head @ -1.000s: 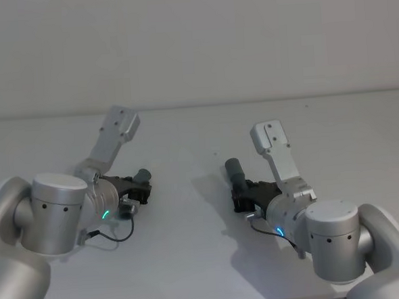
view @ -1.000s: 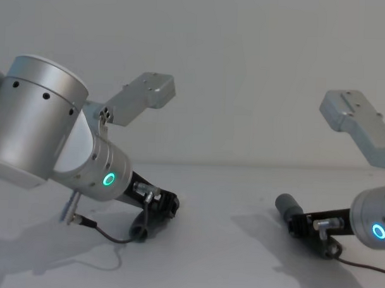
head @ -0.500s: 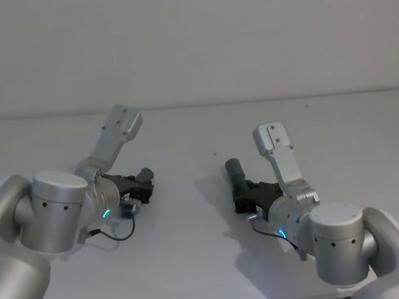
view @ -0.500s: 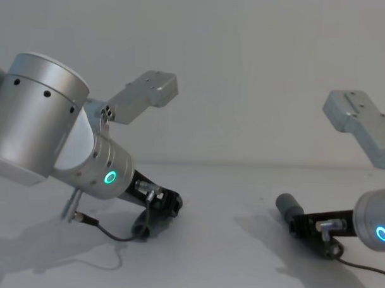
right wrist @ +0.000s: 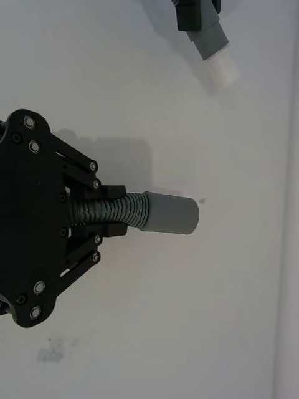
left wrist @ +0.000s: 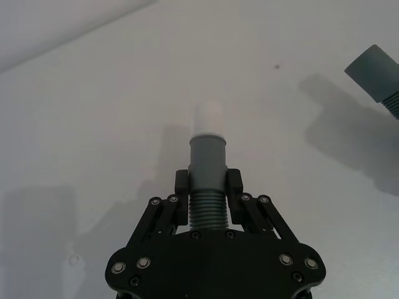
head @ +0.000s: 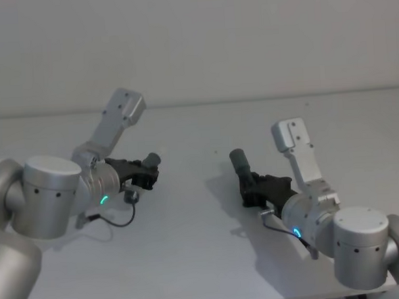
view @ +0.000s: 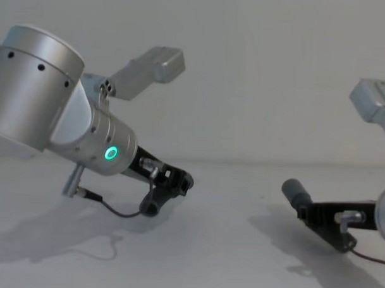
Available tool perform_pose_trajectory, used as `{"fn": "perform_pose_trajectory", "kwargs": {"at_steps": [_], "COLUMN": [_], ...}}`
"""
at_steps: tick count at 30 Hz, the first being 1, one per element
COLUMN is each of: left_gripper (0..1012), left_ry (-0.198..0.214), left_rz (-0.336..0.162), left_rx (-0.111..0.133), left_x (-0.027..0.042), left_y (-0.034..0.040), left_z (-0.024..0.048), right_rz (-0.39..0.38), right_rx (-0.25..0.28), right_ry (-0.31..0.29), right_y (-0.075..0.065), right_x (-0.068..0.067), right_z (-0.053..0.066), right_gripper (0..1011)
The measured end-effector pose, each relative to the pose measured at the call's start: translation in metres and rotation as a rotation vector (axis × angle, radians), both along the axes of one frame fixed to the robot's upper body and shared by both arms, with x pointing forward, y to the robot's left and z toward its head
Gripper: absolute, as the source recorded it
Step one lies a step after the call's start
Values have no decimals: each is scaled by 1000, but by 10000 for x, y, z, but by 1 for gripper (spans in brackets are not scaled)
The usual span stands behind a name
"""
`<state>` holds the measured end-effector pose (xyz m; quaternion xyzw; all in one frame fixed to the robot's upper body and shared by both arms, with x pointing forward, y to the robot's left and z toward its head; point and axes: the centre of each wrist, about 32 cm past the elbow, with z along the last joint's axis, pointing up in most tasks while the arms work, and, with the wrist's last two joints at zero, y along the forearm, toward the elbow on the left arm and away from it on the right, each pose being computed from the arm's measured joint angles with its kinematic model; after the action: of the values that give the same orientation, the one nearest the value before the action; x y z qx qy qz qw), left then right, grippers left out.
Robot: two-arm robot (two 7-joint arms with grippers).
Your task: Use both hands to pick up one end of the pipe from the table, align the ends, and insert them.
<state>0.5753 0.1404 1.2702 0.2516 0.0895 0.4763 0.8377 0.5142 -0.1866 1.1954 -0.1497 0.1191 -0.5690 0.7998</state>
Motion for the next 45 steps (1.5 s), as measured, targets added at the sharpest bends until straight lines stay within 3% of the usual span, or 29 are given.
{"fn": "perform_pose_trajectory", "kwargs": {"at_steps": [13,19,33,39,45], "left_gripper": [327,327,327,327,327], "left_ry": [-35,-51,-72,-68,-57], "left_rz": [-94,-160,-366,-459,-549], "left_rx": [-18,-25,-56,-64,-56], "left_x": [65,124,286,365,438], "left_y": [128,235,516,622,692], "left_z": [138,173,244,267,294], "right_rz": [99,188,390,446,475], "right_rx": [30,41,48,27,-19], "right_ry": [-90,-142,-238,-290,-357], "right_y": [-233,-378,-718,-836,-902], "right_x": [-55,-95,-171,-196,-226], "right_z": [7,-7,-103,-161,-226], "right_gripper": [178,173,168,168,164]}}
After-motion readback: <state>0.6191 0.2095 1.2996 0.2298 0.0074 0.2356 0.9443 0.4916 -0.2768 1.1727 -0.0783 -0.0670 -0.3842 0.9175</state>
